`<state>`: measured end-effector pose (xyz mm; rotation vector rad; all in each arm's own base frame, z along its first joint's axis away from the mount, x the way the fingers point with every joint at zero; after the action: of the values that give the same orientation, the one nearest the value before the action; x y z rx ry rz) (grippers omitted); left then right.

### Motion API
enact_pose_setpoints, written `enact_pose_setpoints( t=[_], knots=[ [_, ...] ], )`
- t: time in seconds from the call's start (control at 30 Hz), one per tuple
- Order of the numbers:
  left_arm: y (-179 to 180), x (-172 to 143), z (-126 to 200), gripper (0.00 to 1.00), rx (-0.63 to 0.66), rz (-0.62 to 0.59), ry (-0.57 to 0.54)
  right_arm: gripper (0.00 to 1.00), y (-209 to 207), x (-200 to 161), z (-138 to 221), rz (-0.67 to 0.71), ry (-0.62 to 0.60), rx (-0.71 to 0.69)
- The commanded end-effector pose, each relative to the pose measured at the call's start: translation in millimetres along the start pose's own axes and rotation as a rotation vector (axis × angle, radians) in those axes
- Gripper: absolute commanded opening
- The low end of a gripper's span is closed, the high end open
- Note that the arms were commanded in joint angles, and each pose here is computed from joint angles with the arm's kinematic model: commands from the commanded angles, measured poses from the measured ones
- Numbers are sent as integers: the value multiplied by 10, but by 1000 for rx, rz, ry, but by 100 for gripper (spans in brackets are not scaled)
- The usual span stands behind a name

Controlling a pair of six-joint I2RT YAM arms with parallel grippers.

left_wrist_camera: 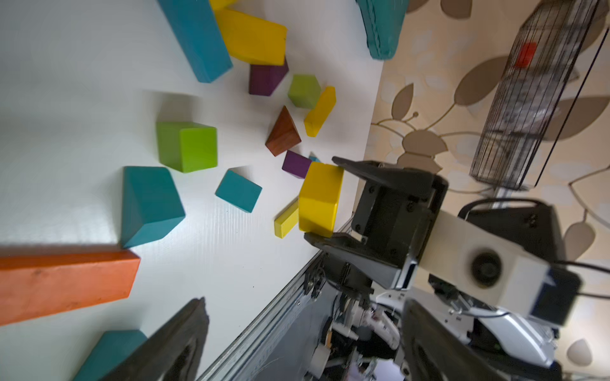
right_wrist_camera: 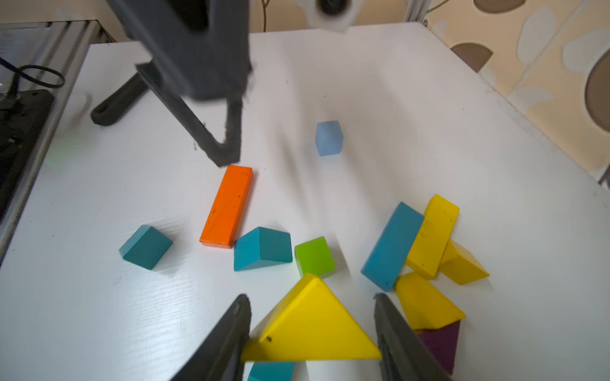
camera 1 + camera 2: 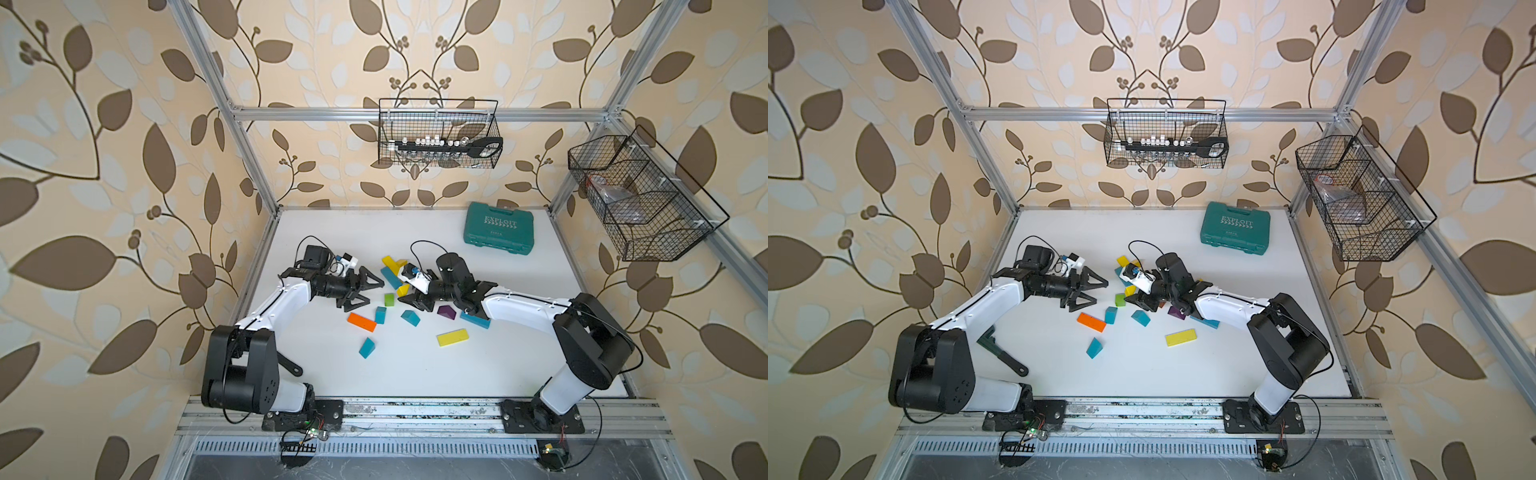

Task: Assemble a small pinwheel with building blocks
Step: Pick up the building block from the center of the board, then place the building block at the center of the board.

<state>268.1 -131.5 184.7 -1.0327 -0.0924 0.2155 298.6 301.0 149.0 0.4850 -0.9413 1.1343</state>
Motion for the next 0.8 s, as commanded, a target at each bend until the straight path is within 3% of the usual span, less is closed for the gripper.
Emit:
enact_pose_setpoints(
  t=[0.0, 0.17, 0.33, 0.53, 0.77],
  knots=[
    [43, -30, 232, 99, 152, -21, -110, 19, 193, -132, -88, -53, 145, -86],
    [91, -58, 350, 99, 259, -19, -166, 16, 533, -179, -85, -66, 169, -84],
    [224, -103, 298, 99, 280, 8, -148, 16, 907, -354, -165, 12, 207, 52],
    [312, -182, 290, 99, 304, -2, -147, 21, 1051, -489, -197, 93, 220, 150],
    [443, -274, 223, 99, 391, 26, -98, 24, 1109, -608, -343, 95, 268, 211]
  ],
)
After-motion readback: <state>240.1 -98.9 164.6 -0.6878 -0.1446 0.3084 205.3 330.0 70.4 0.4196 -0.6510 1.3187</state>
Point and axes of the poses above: each gripper's point midway between its finger pads, its own z axis back along the fingers, its own y axis along the line the jaws close on, x = y × z, the point moved 5 cm from there along z, back along the fingers, and after that the axes turned 2 degrees about z, right-handed, at the moved point
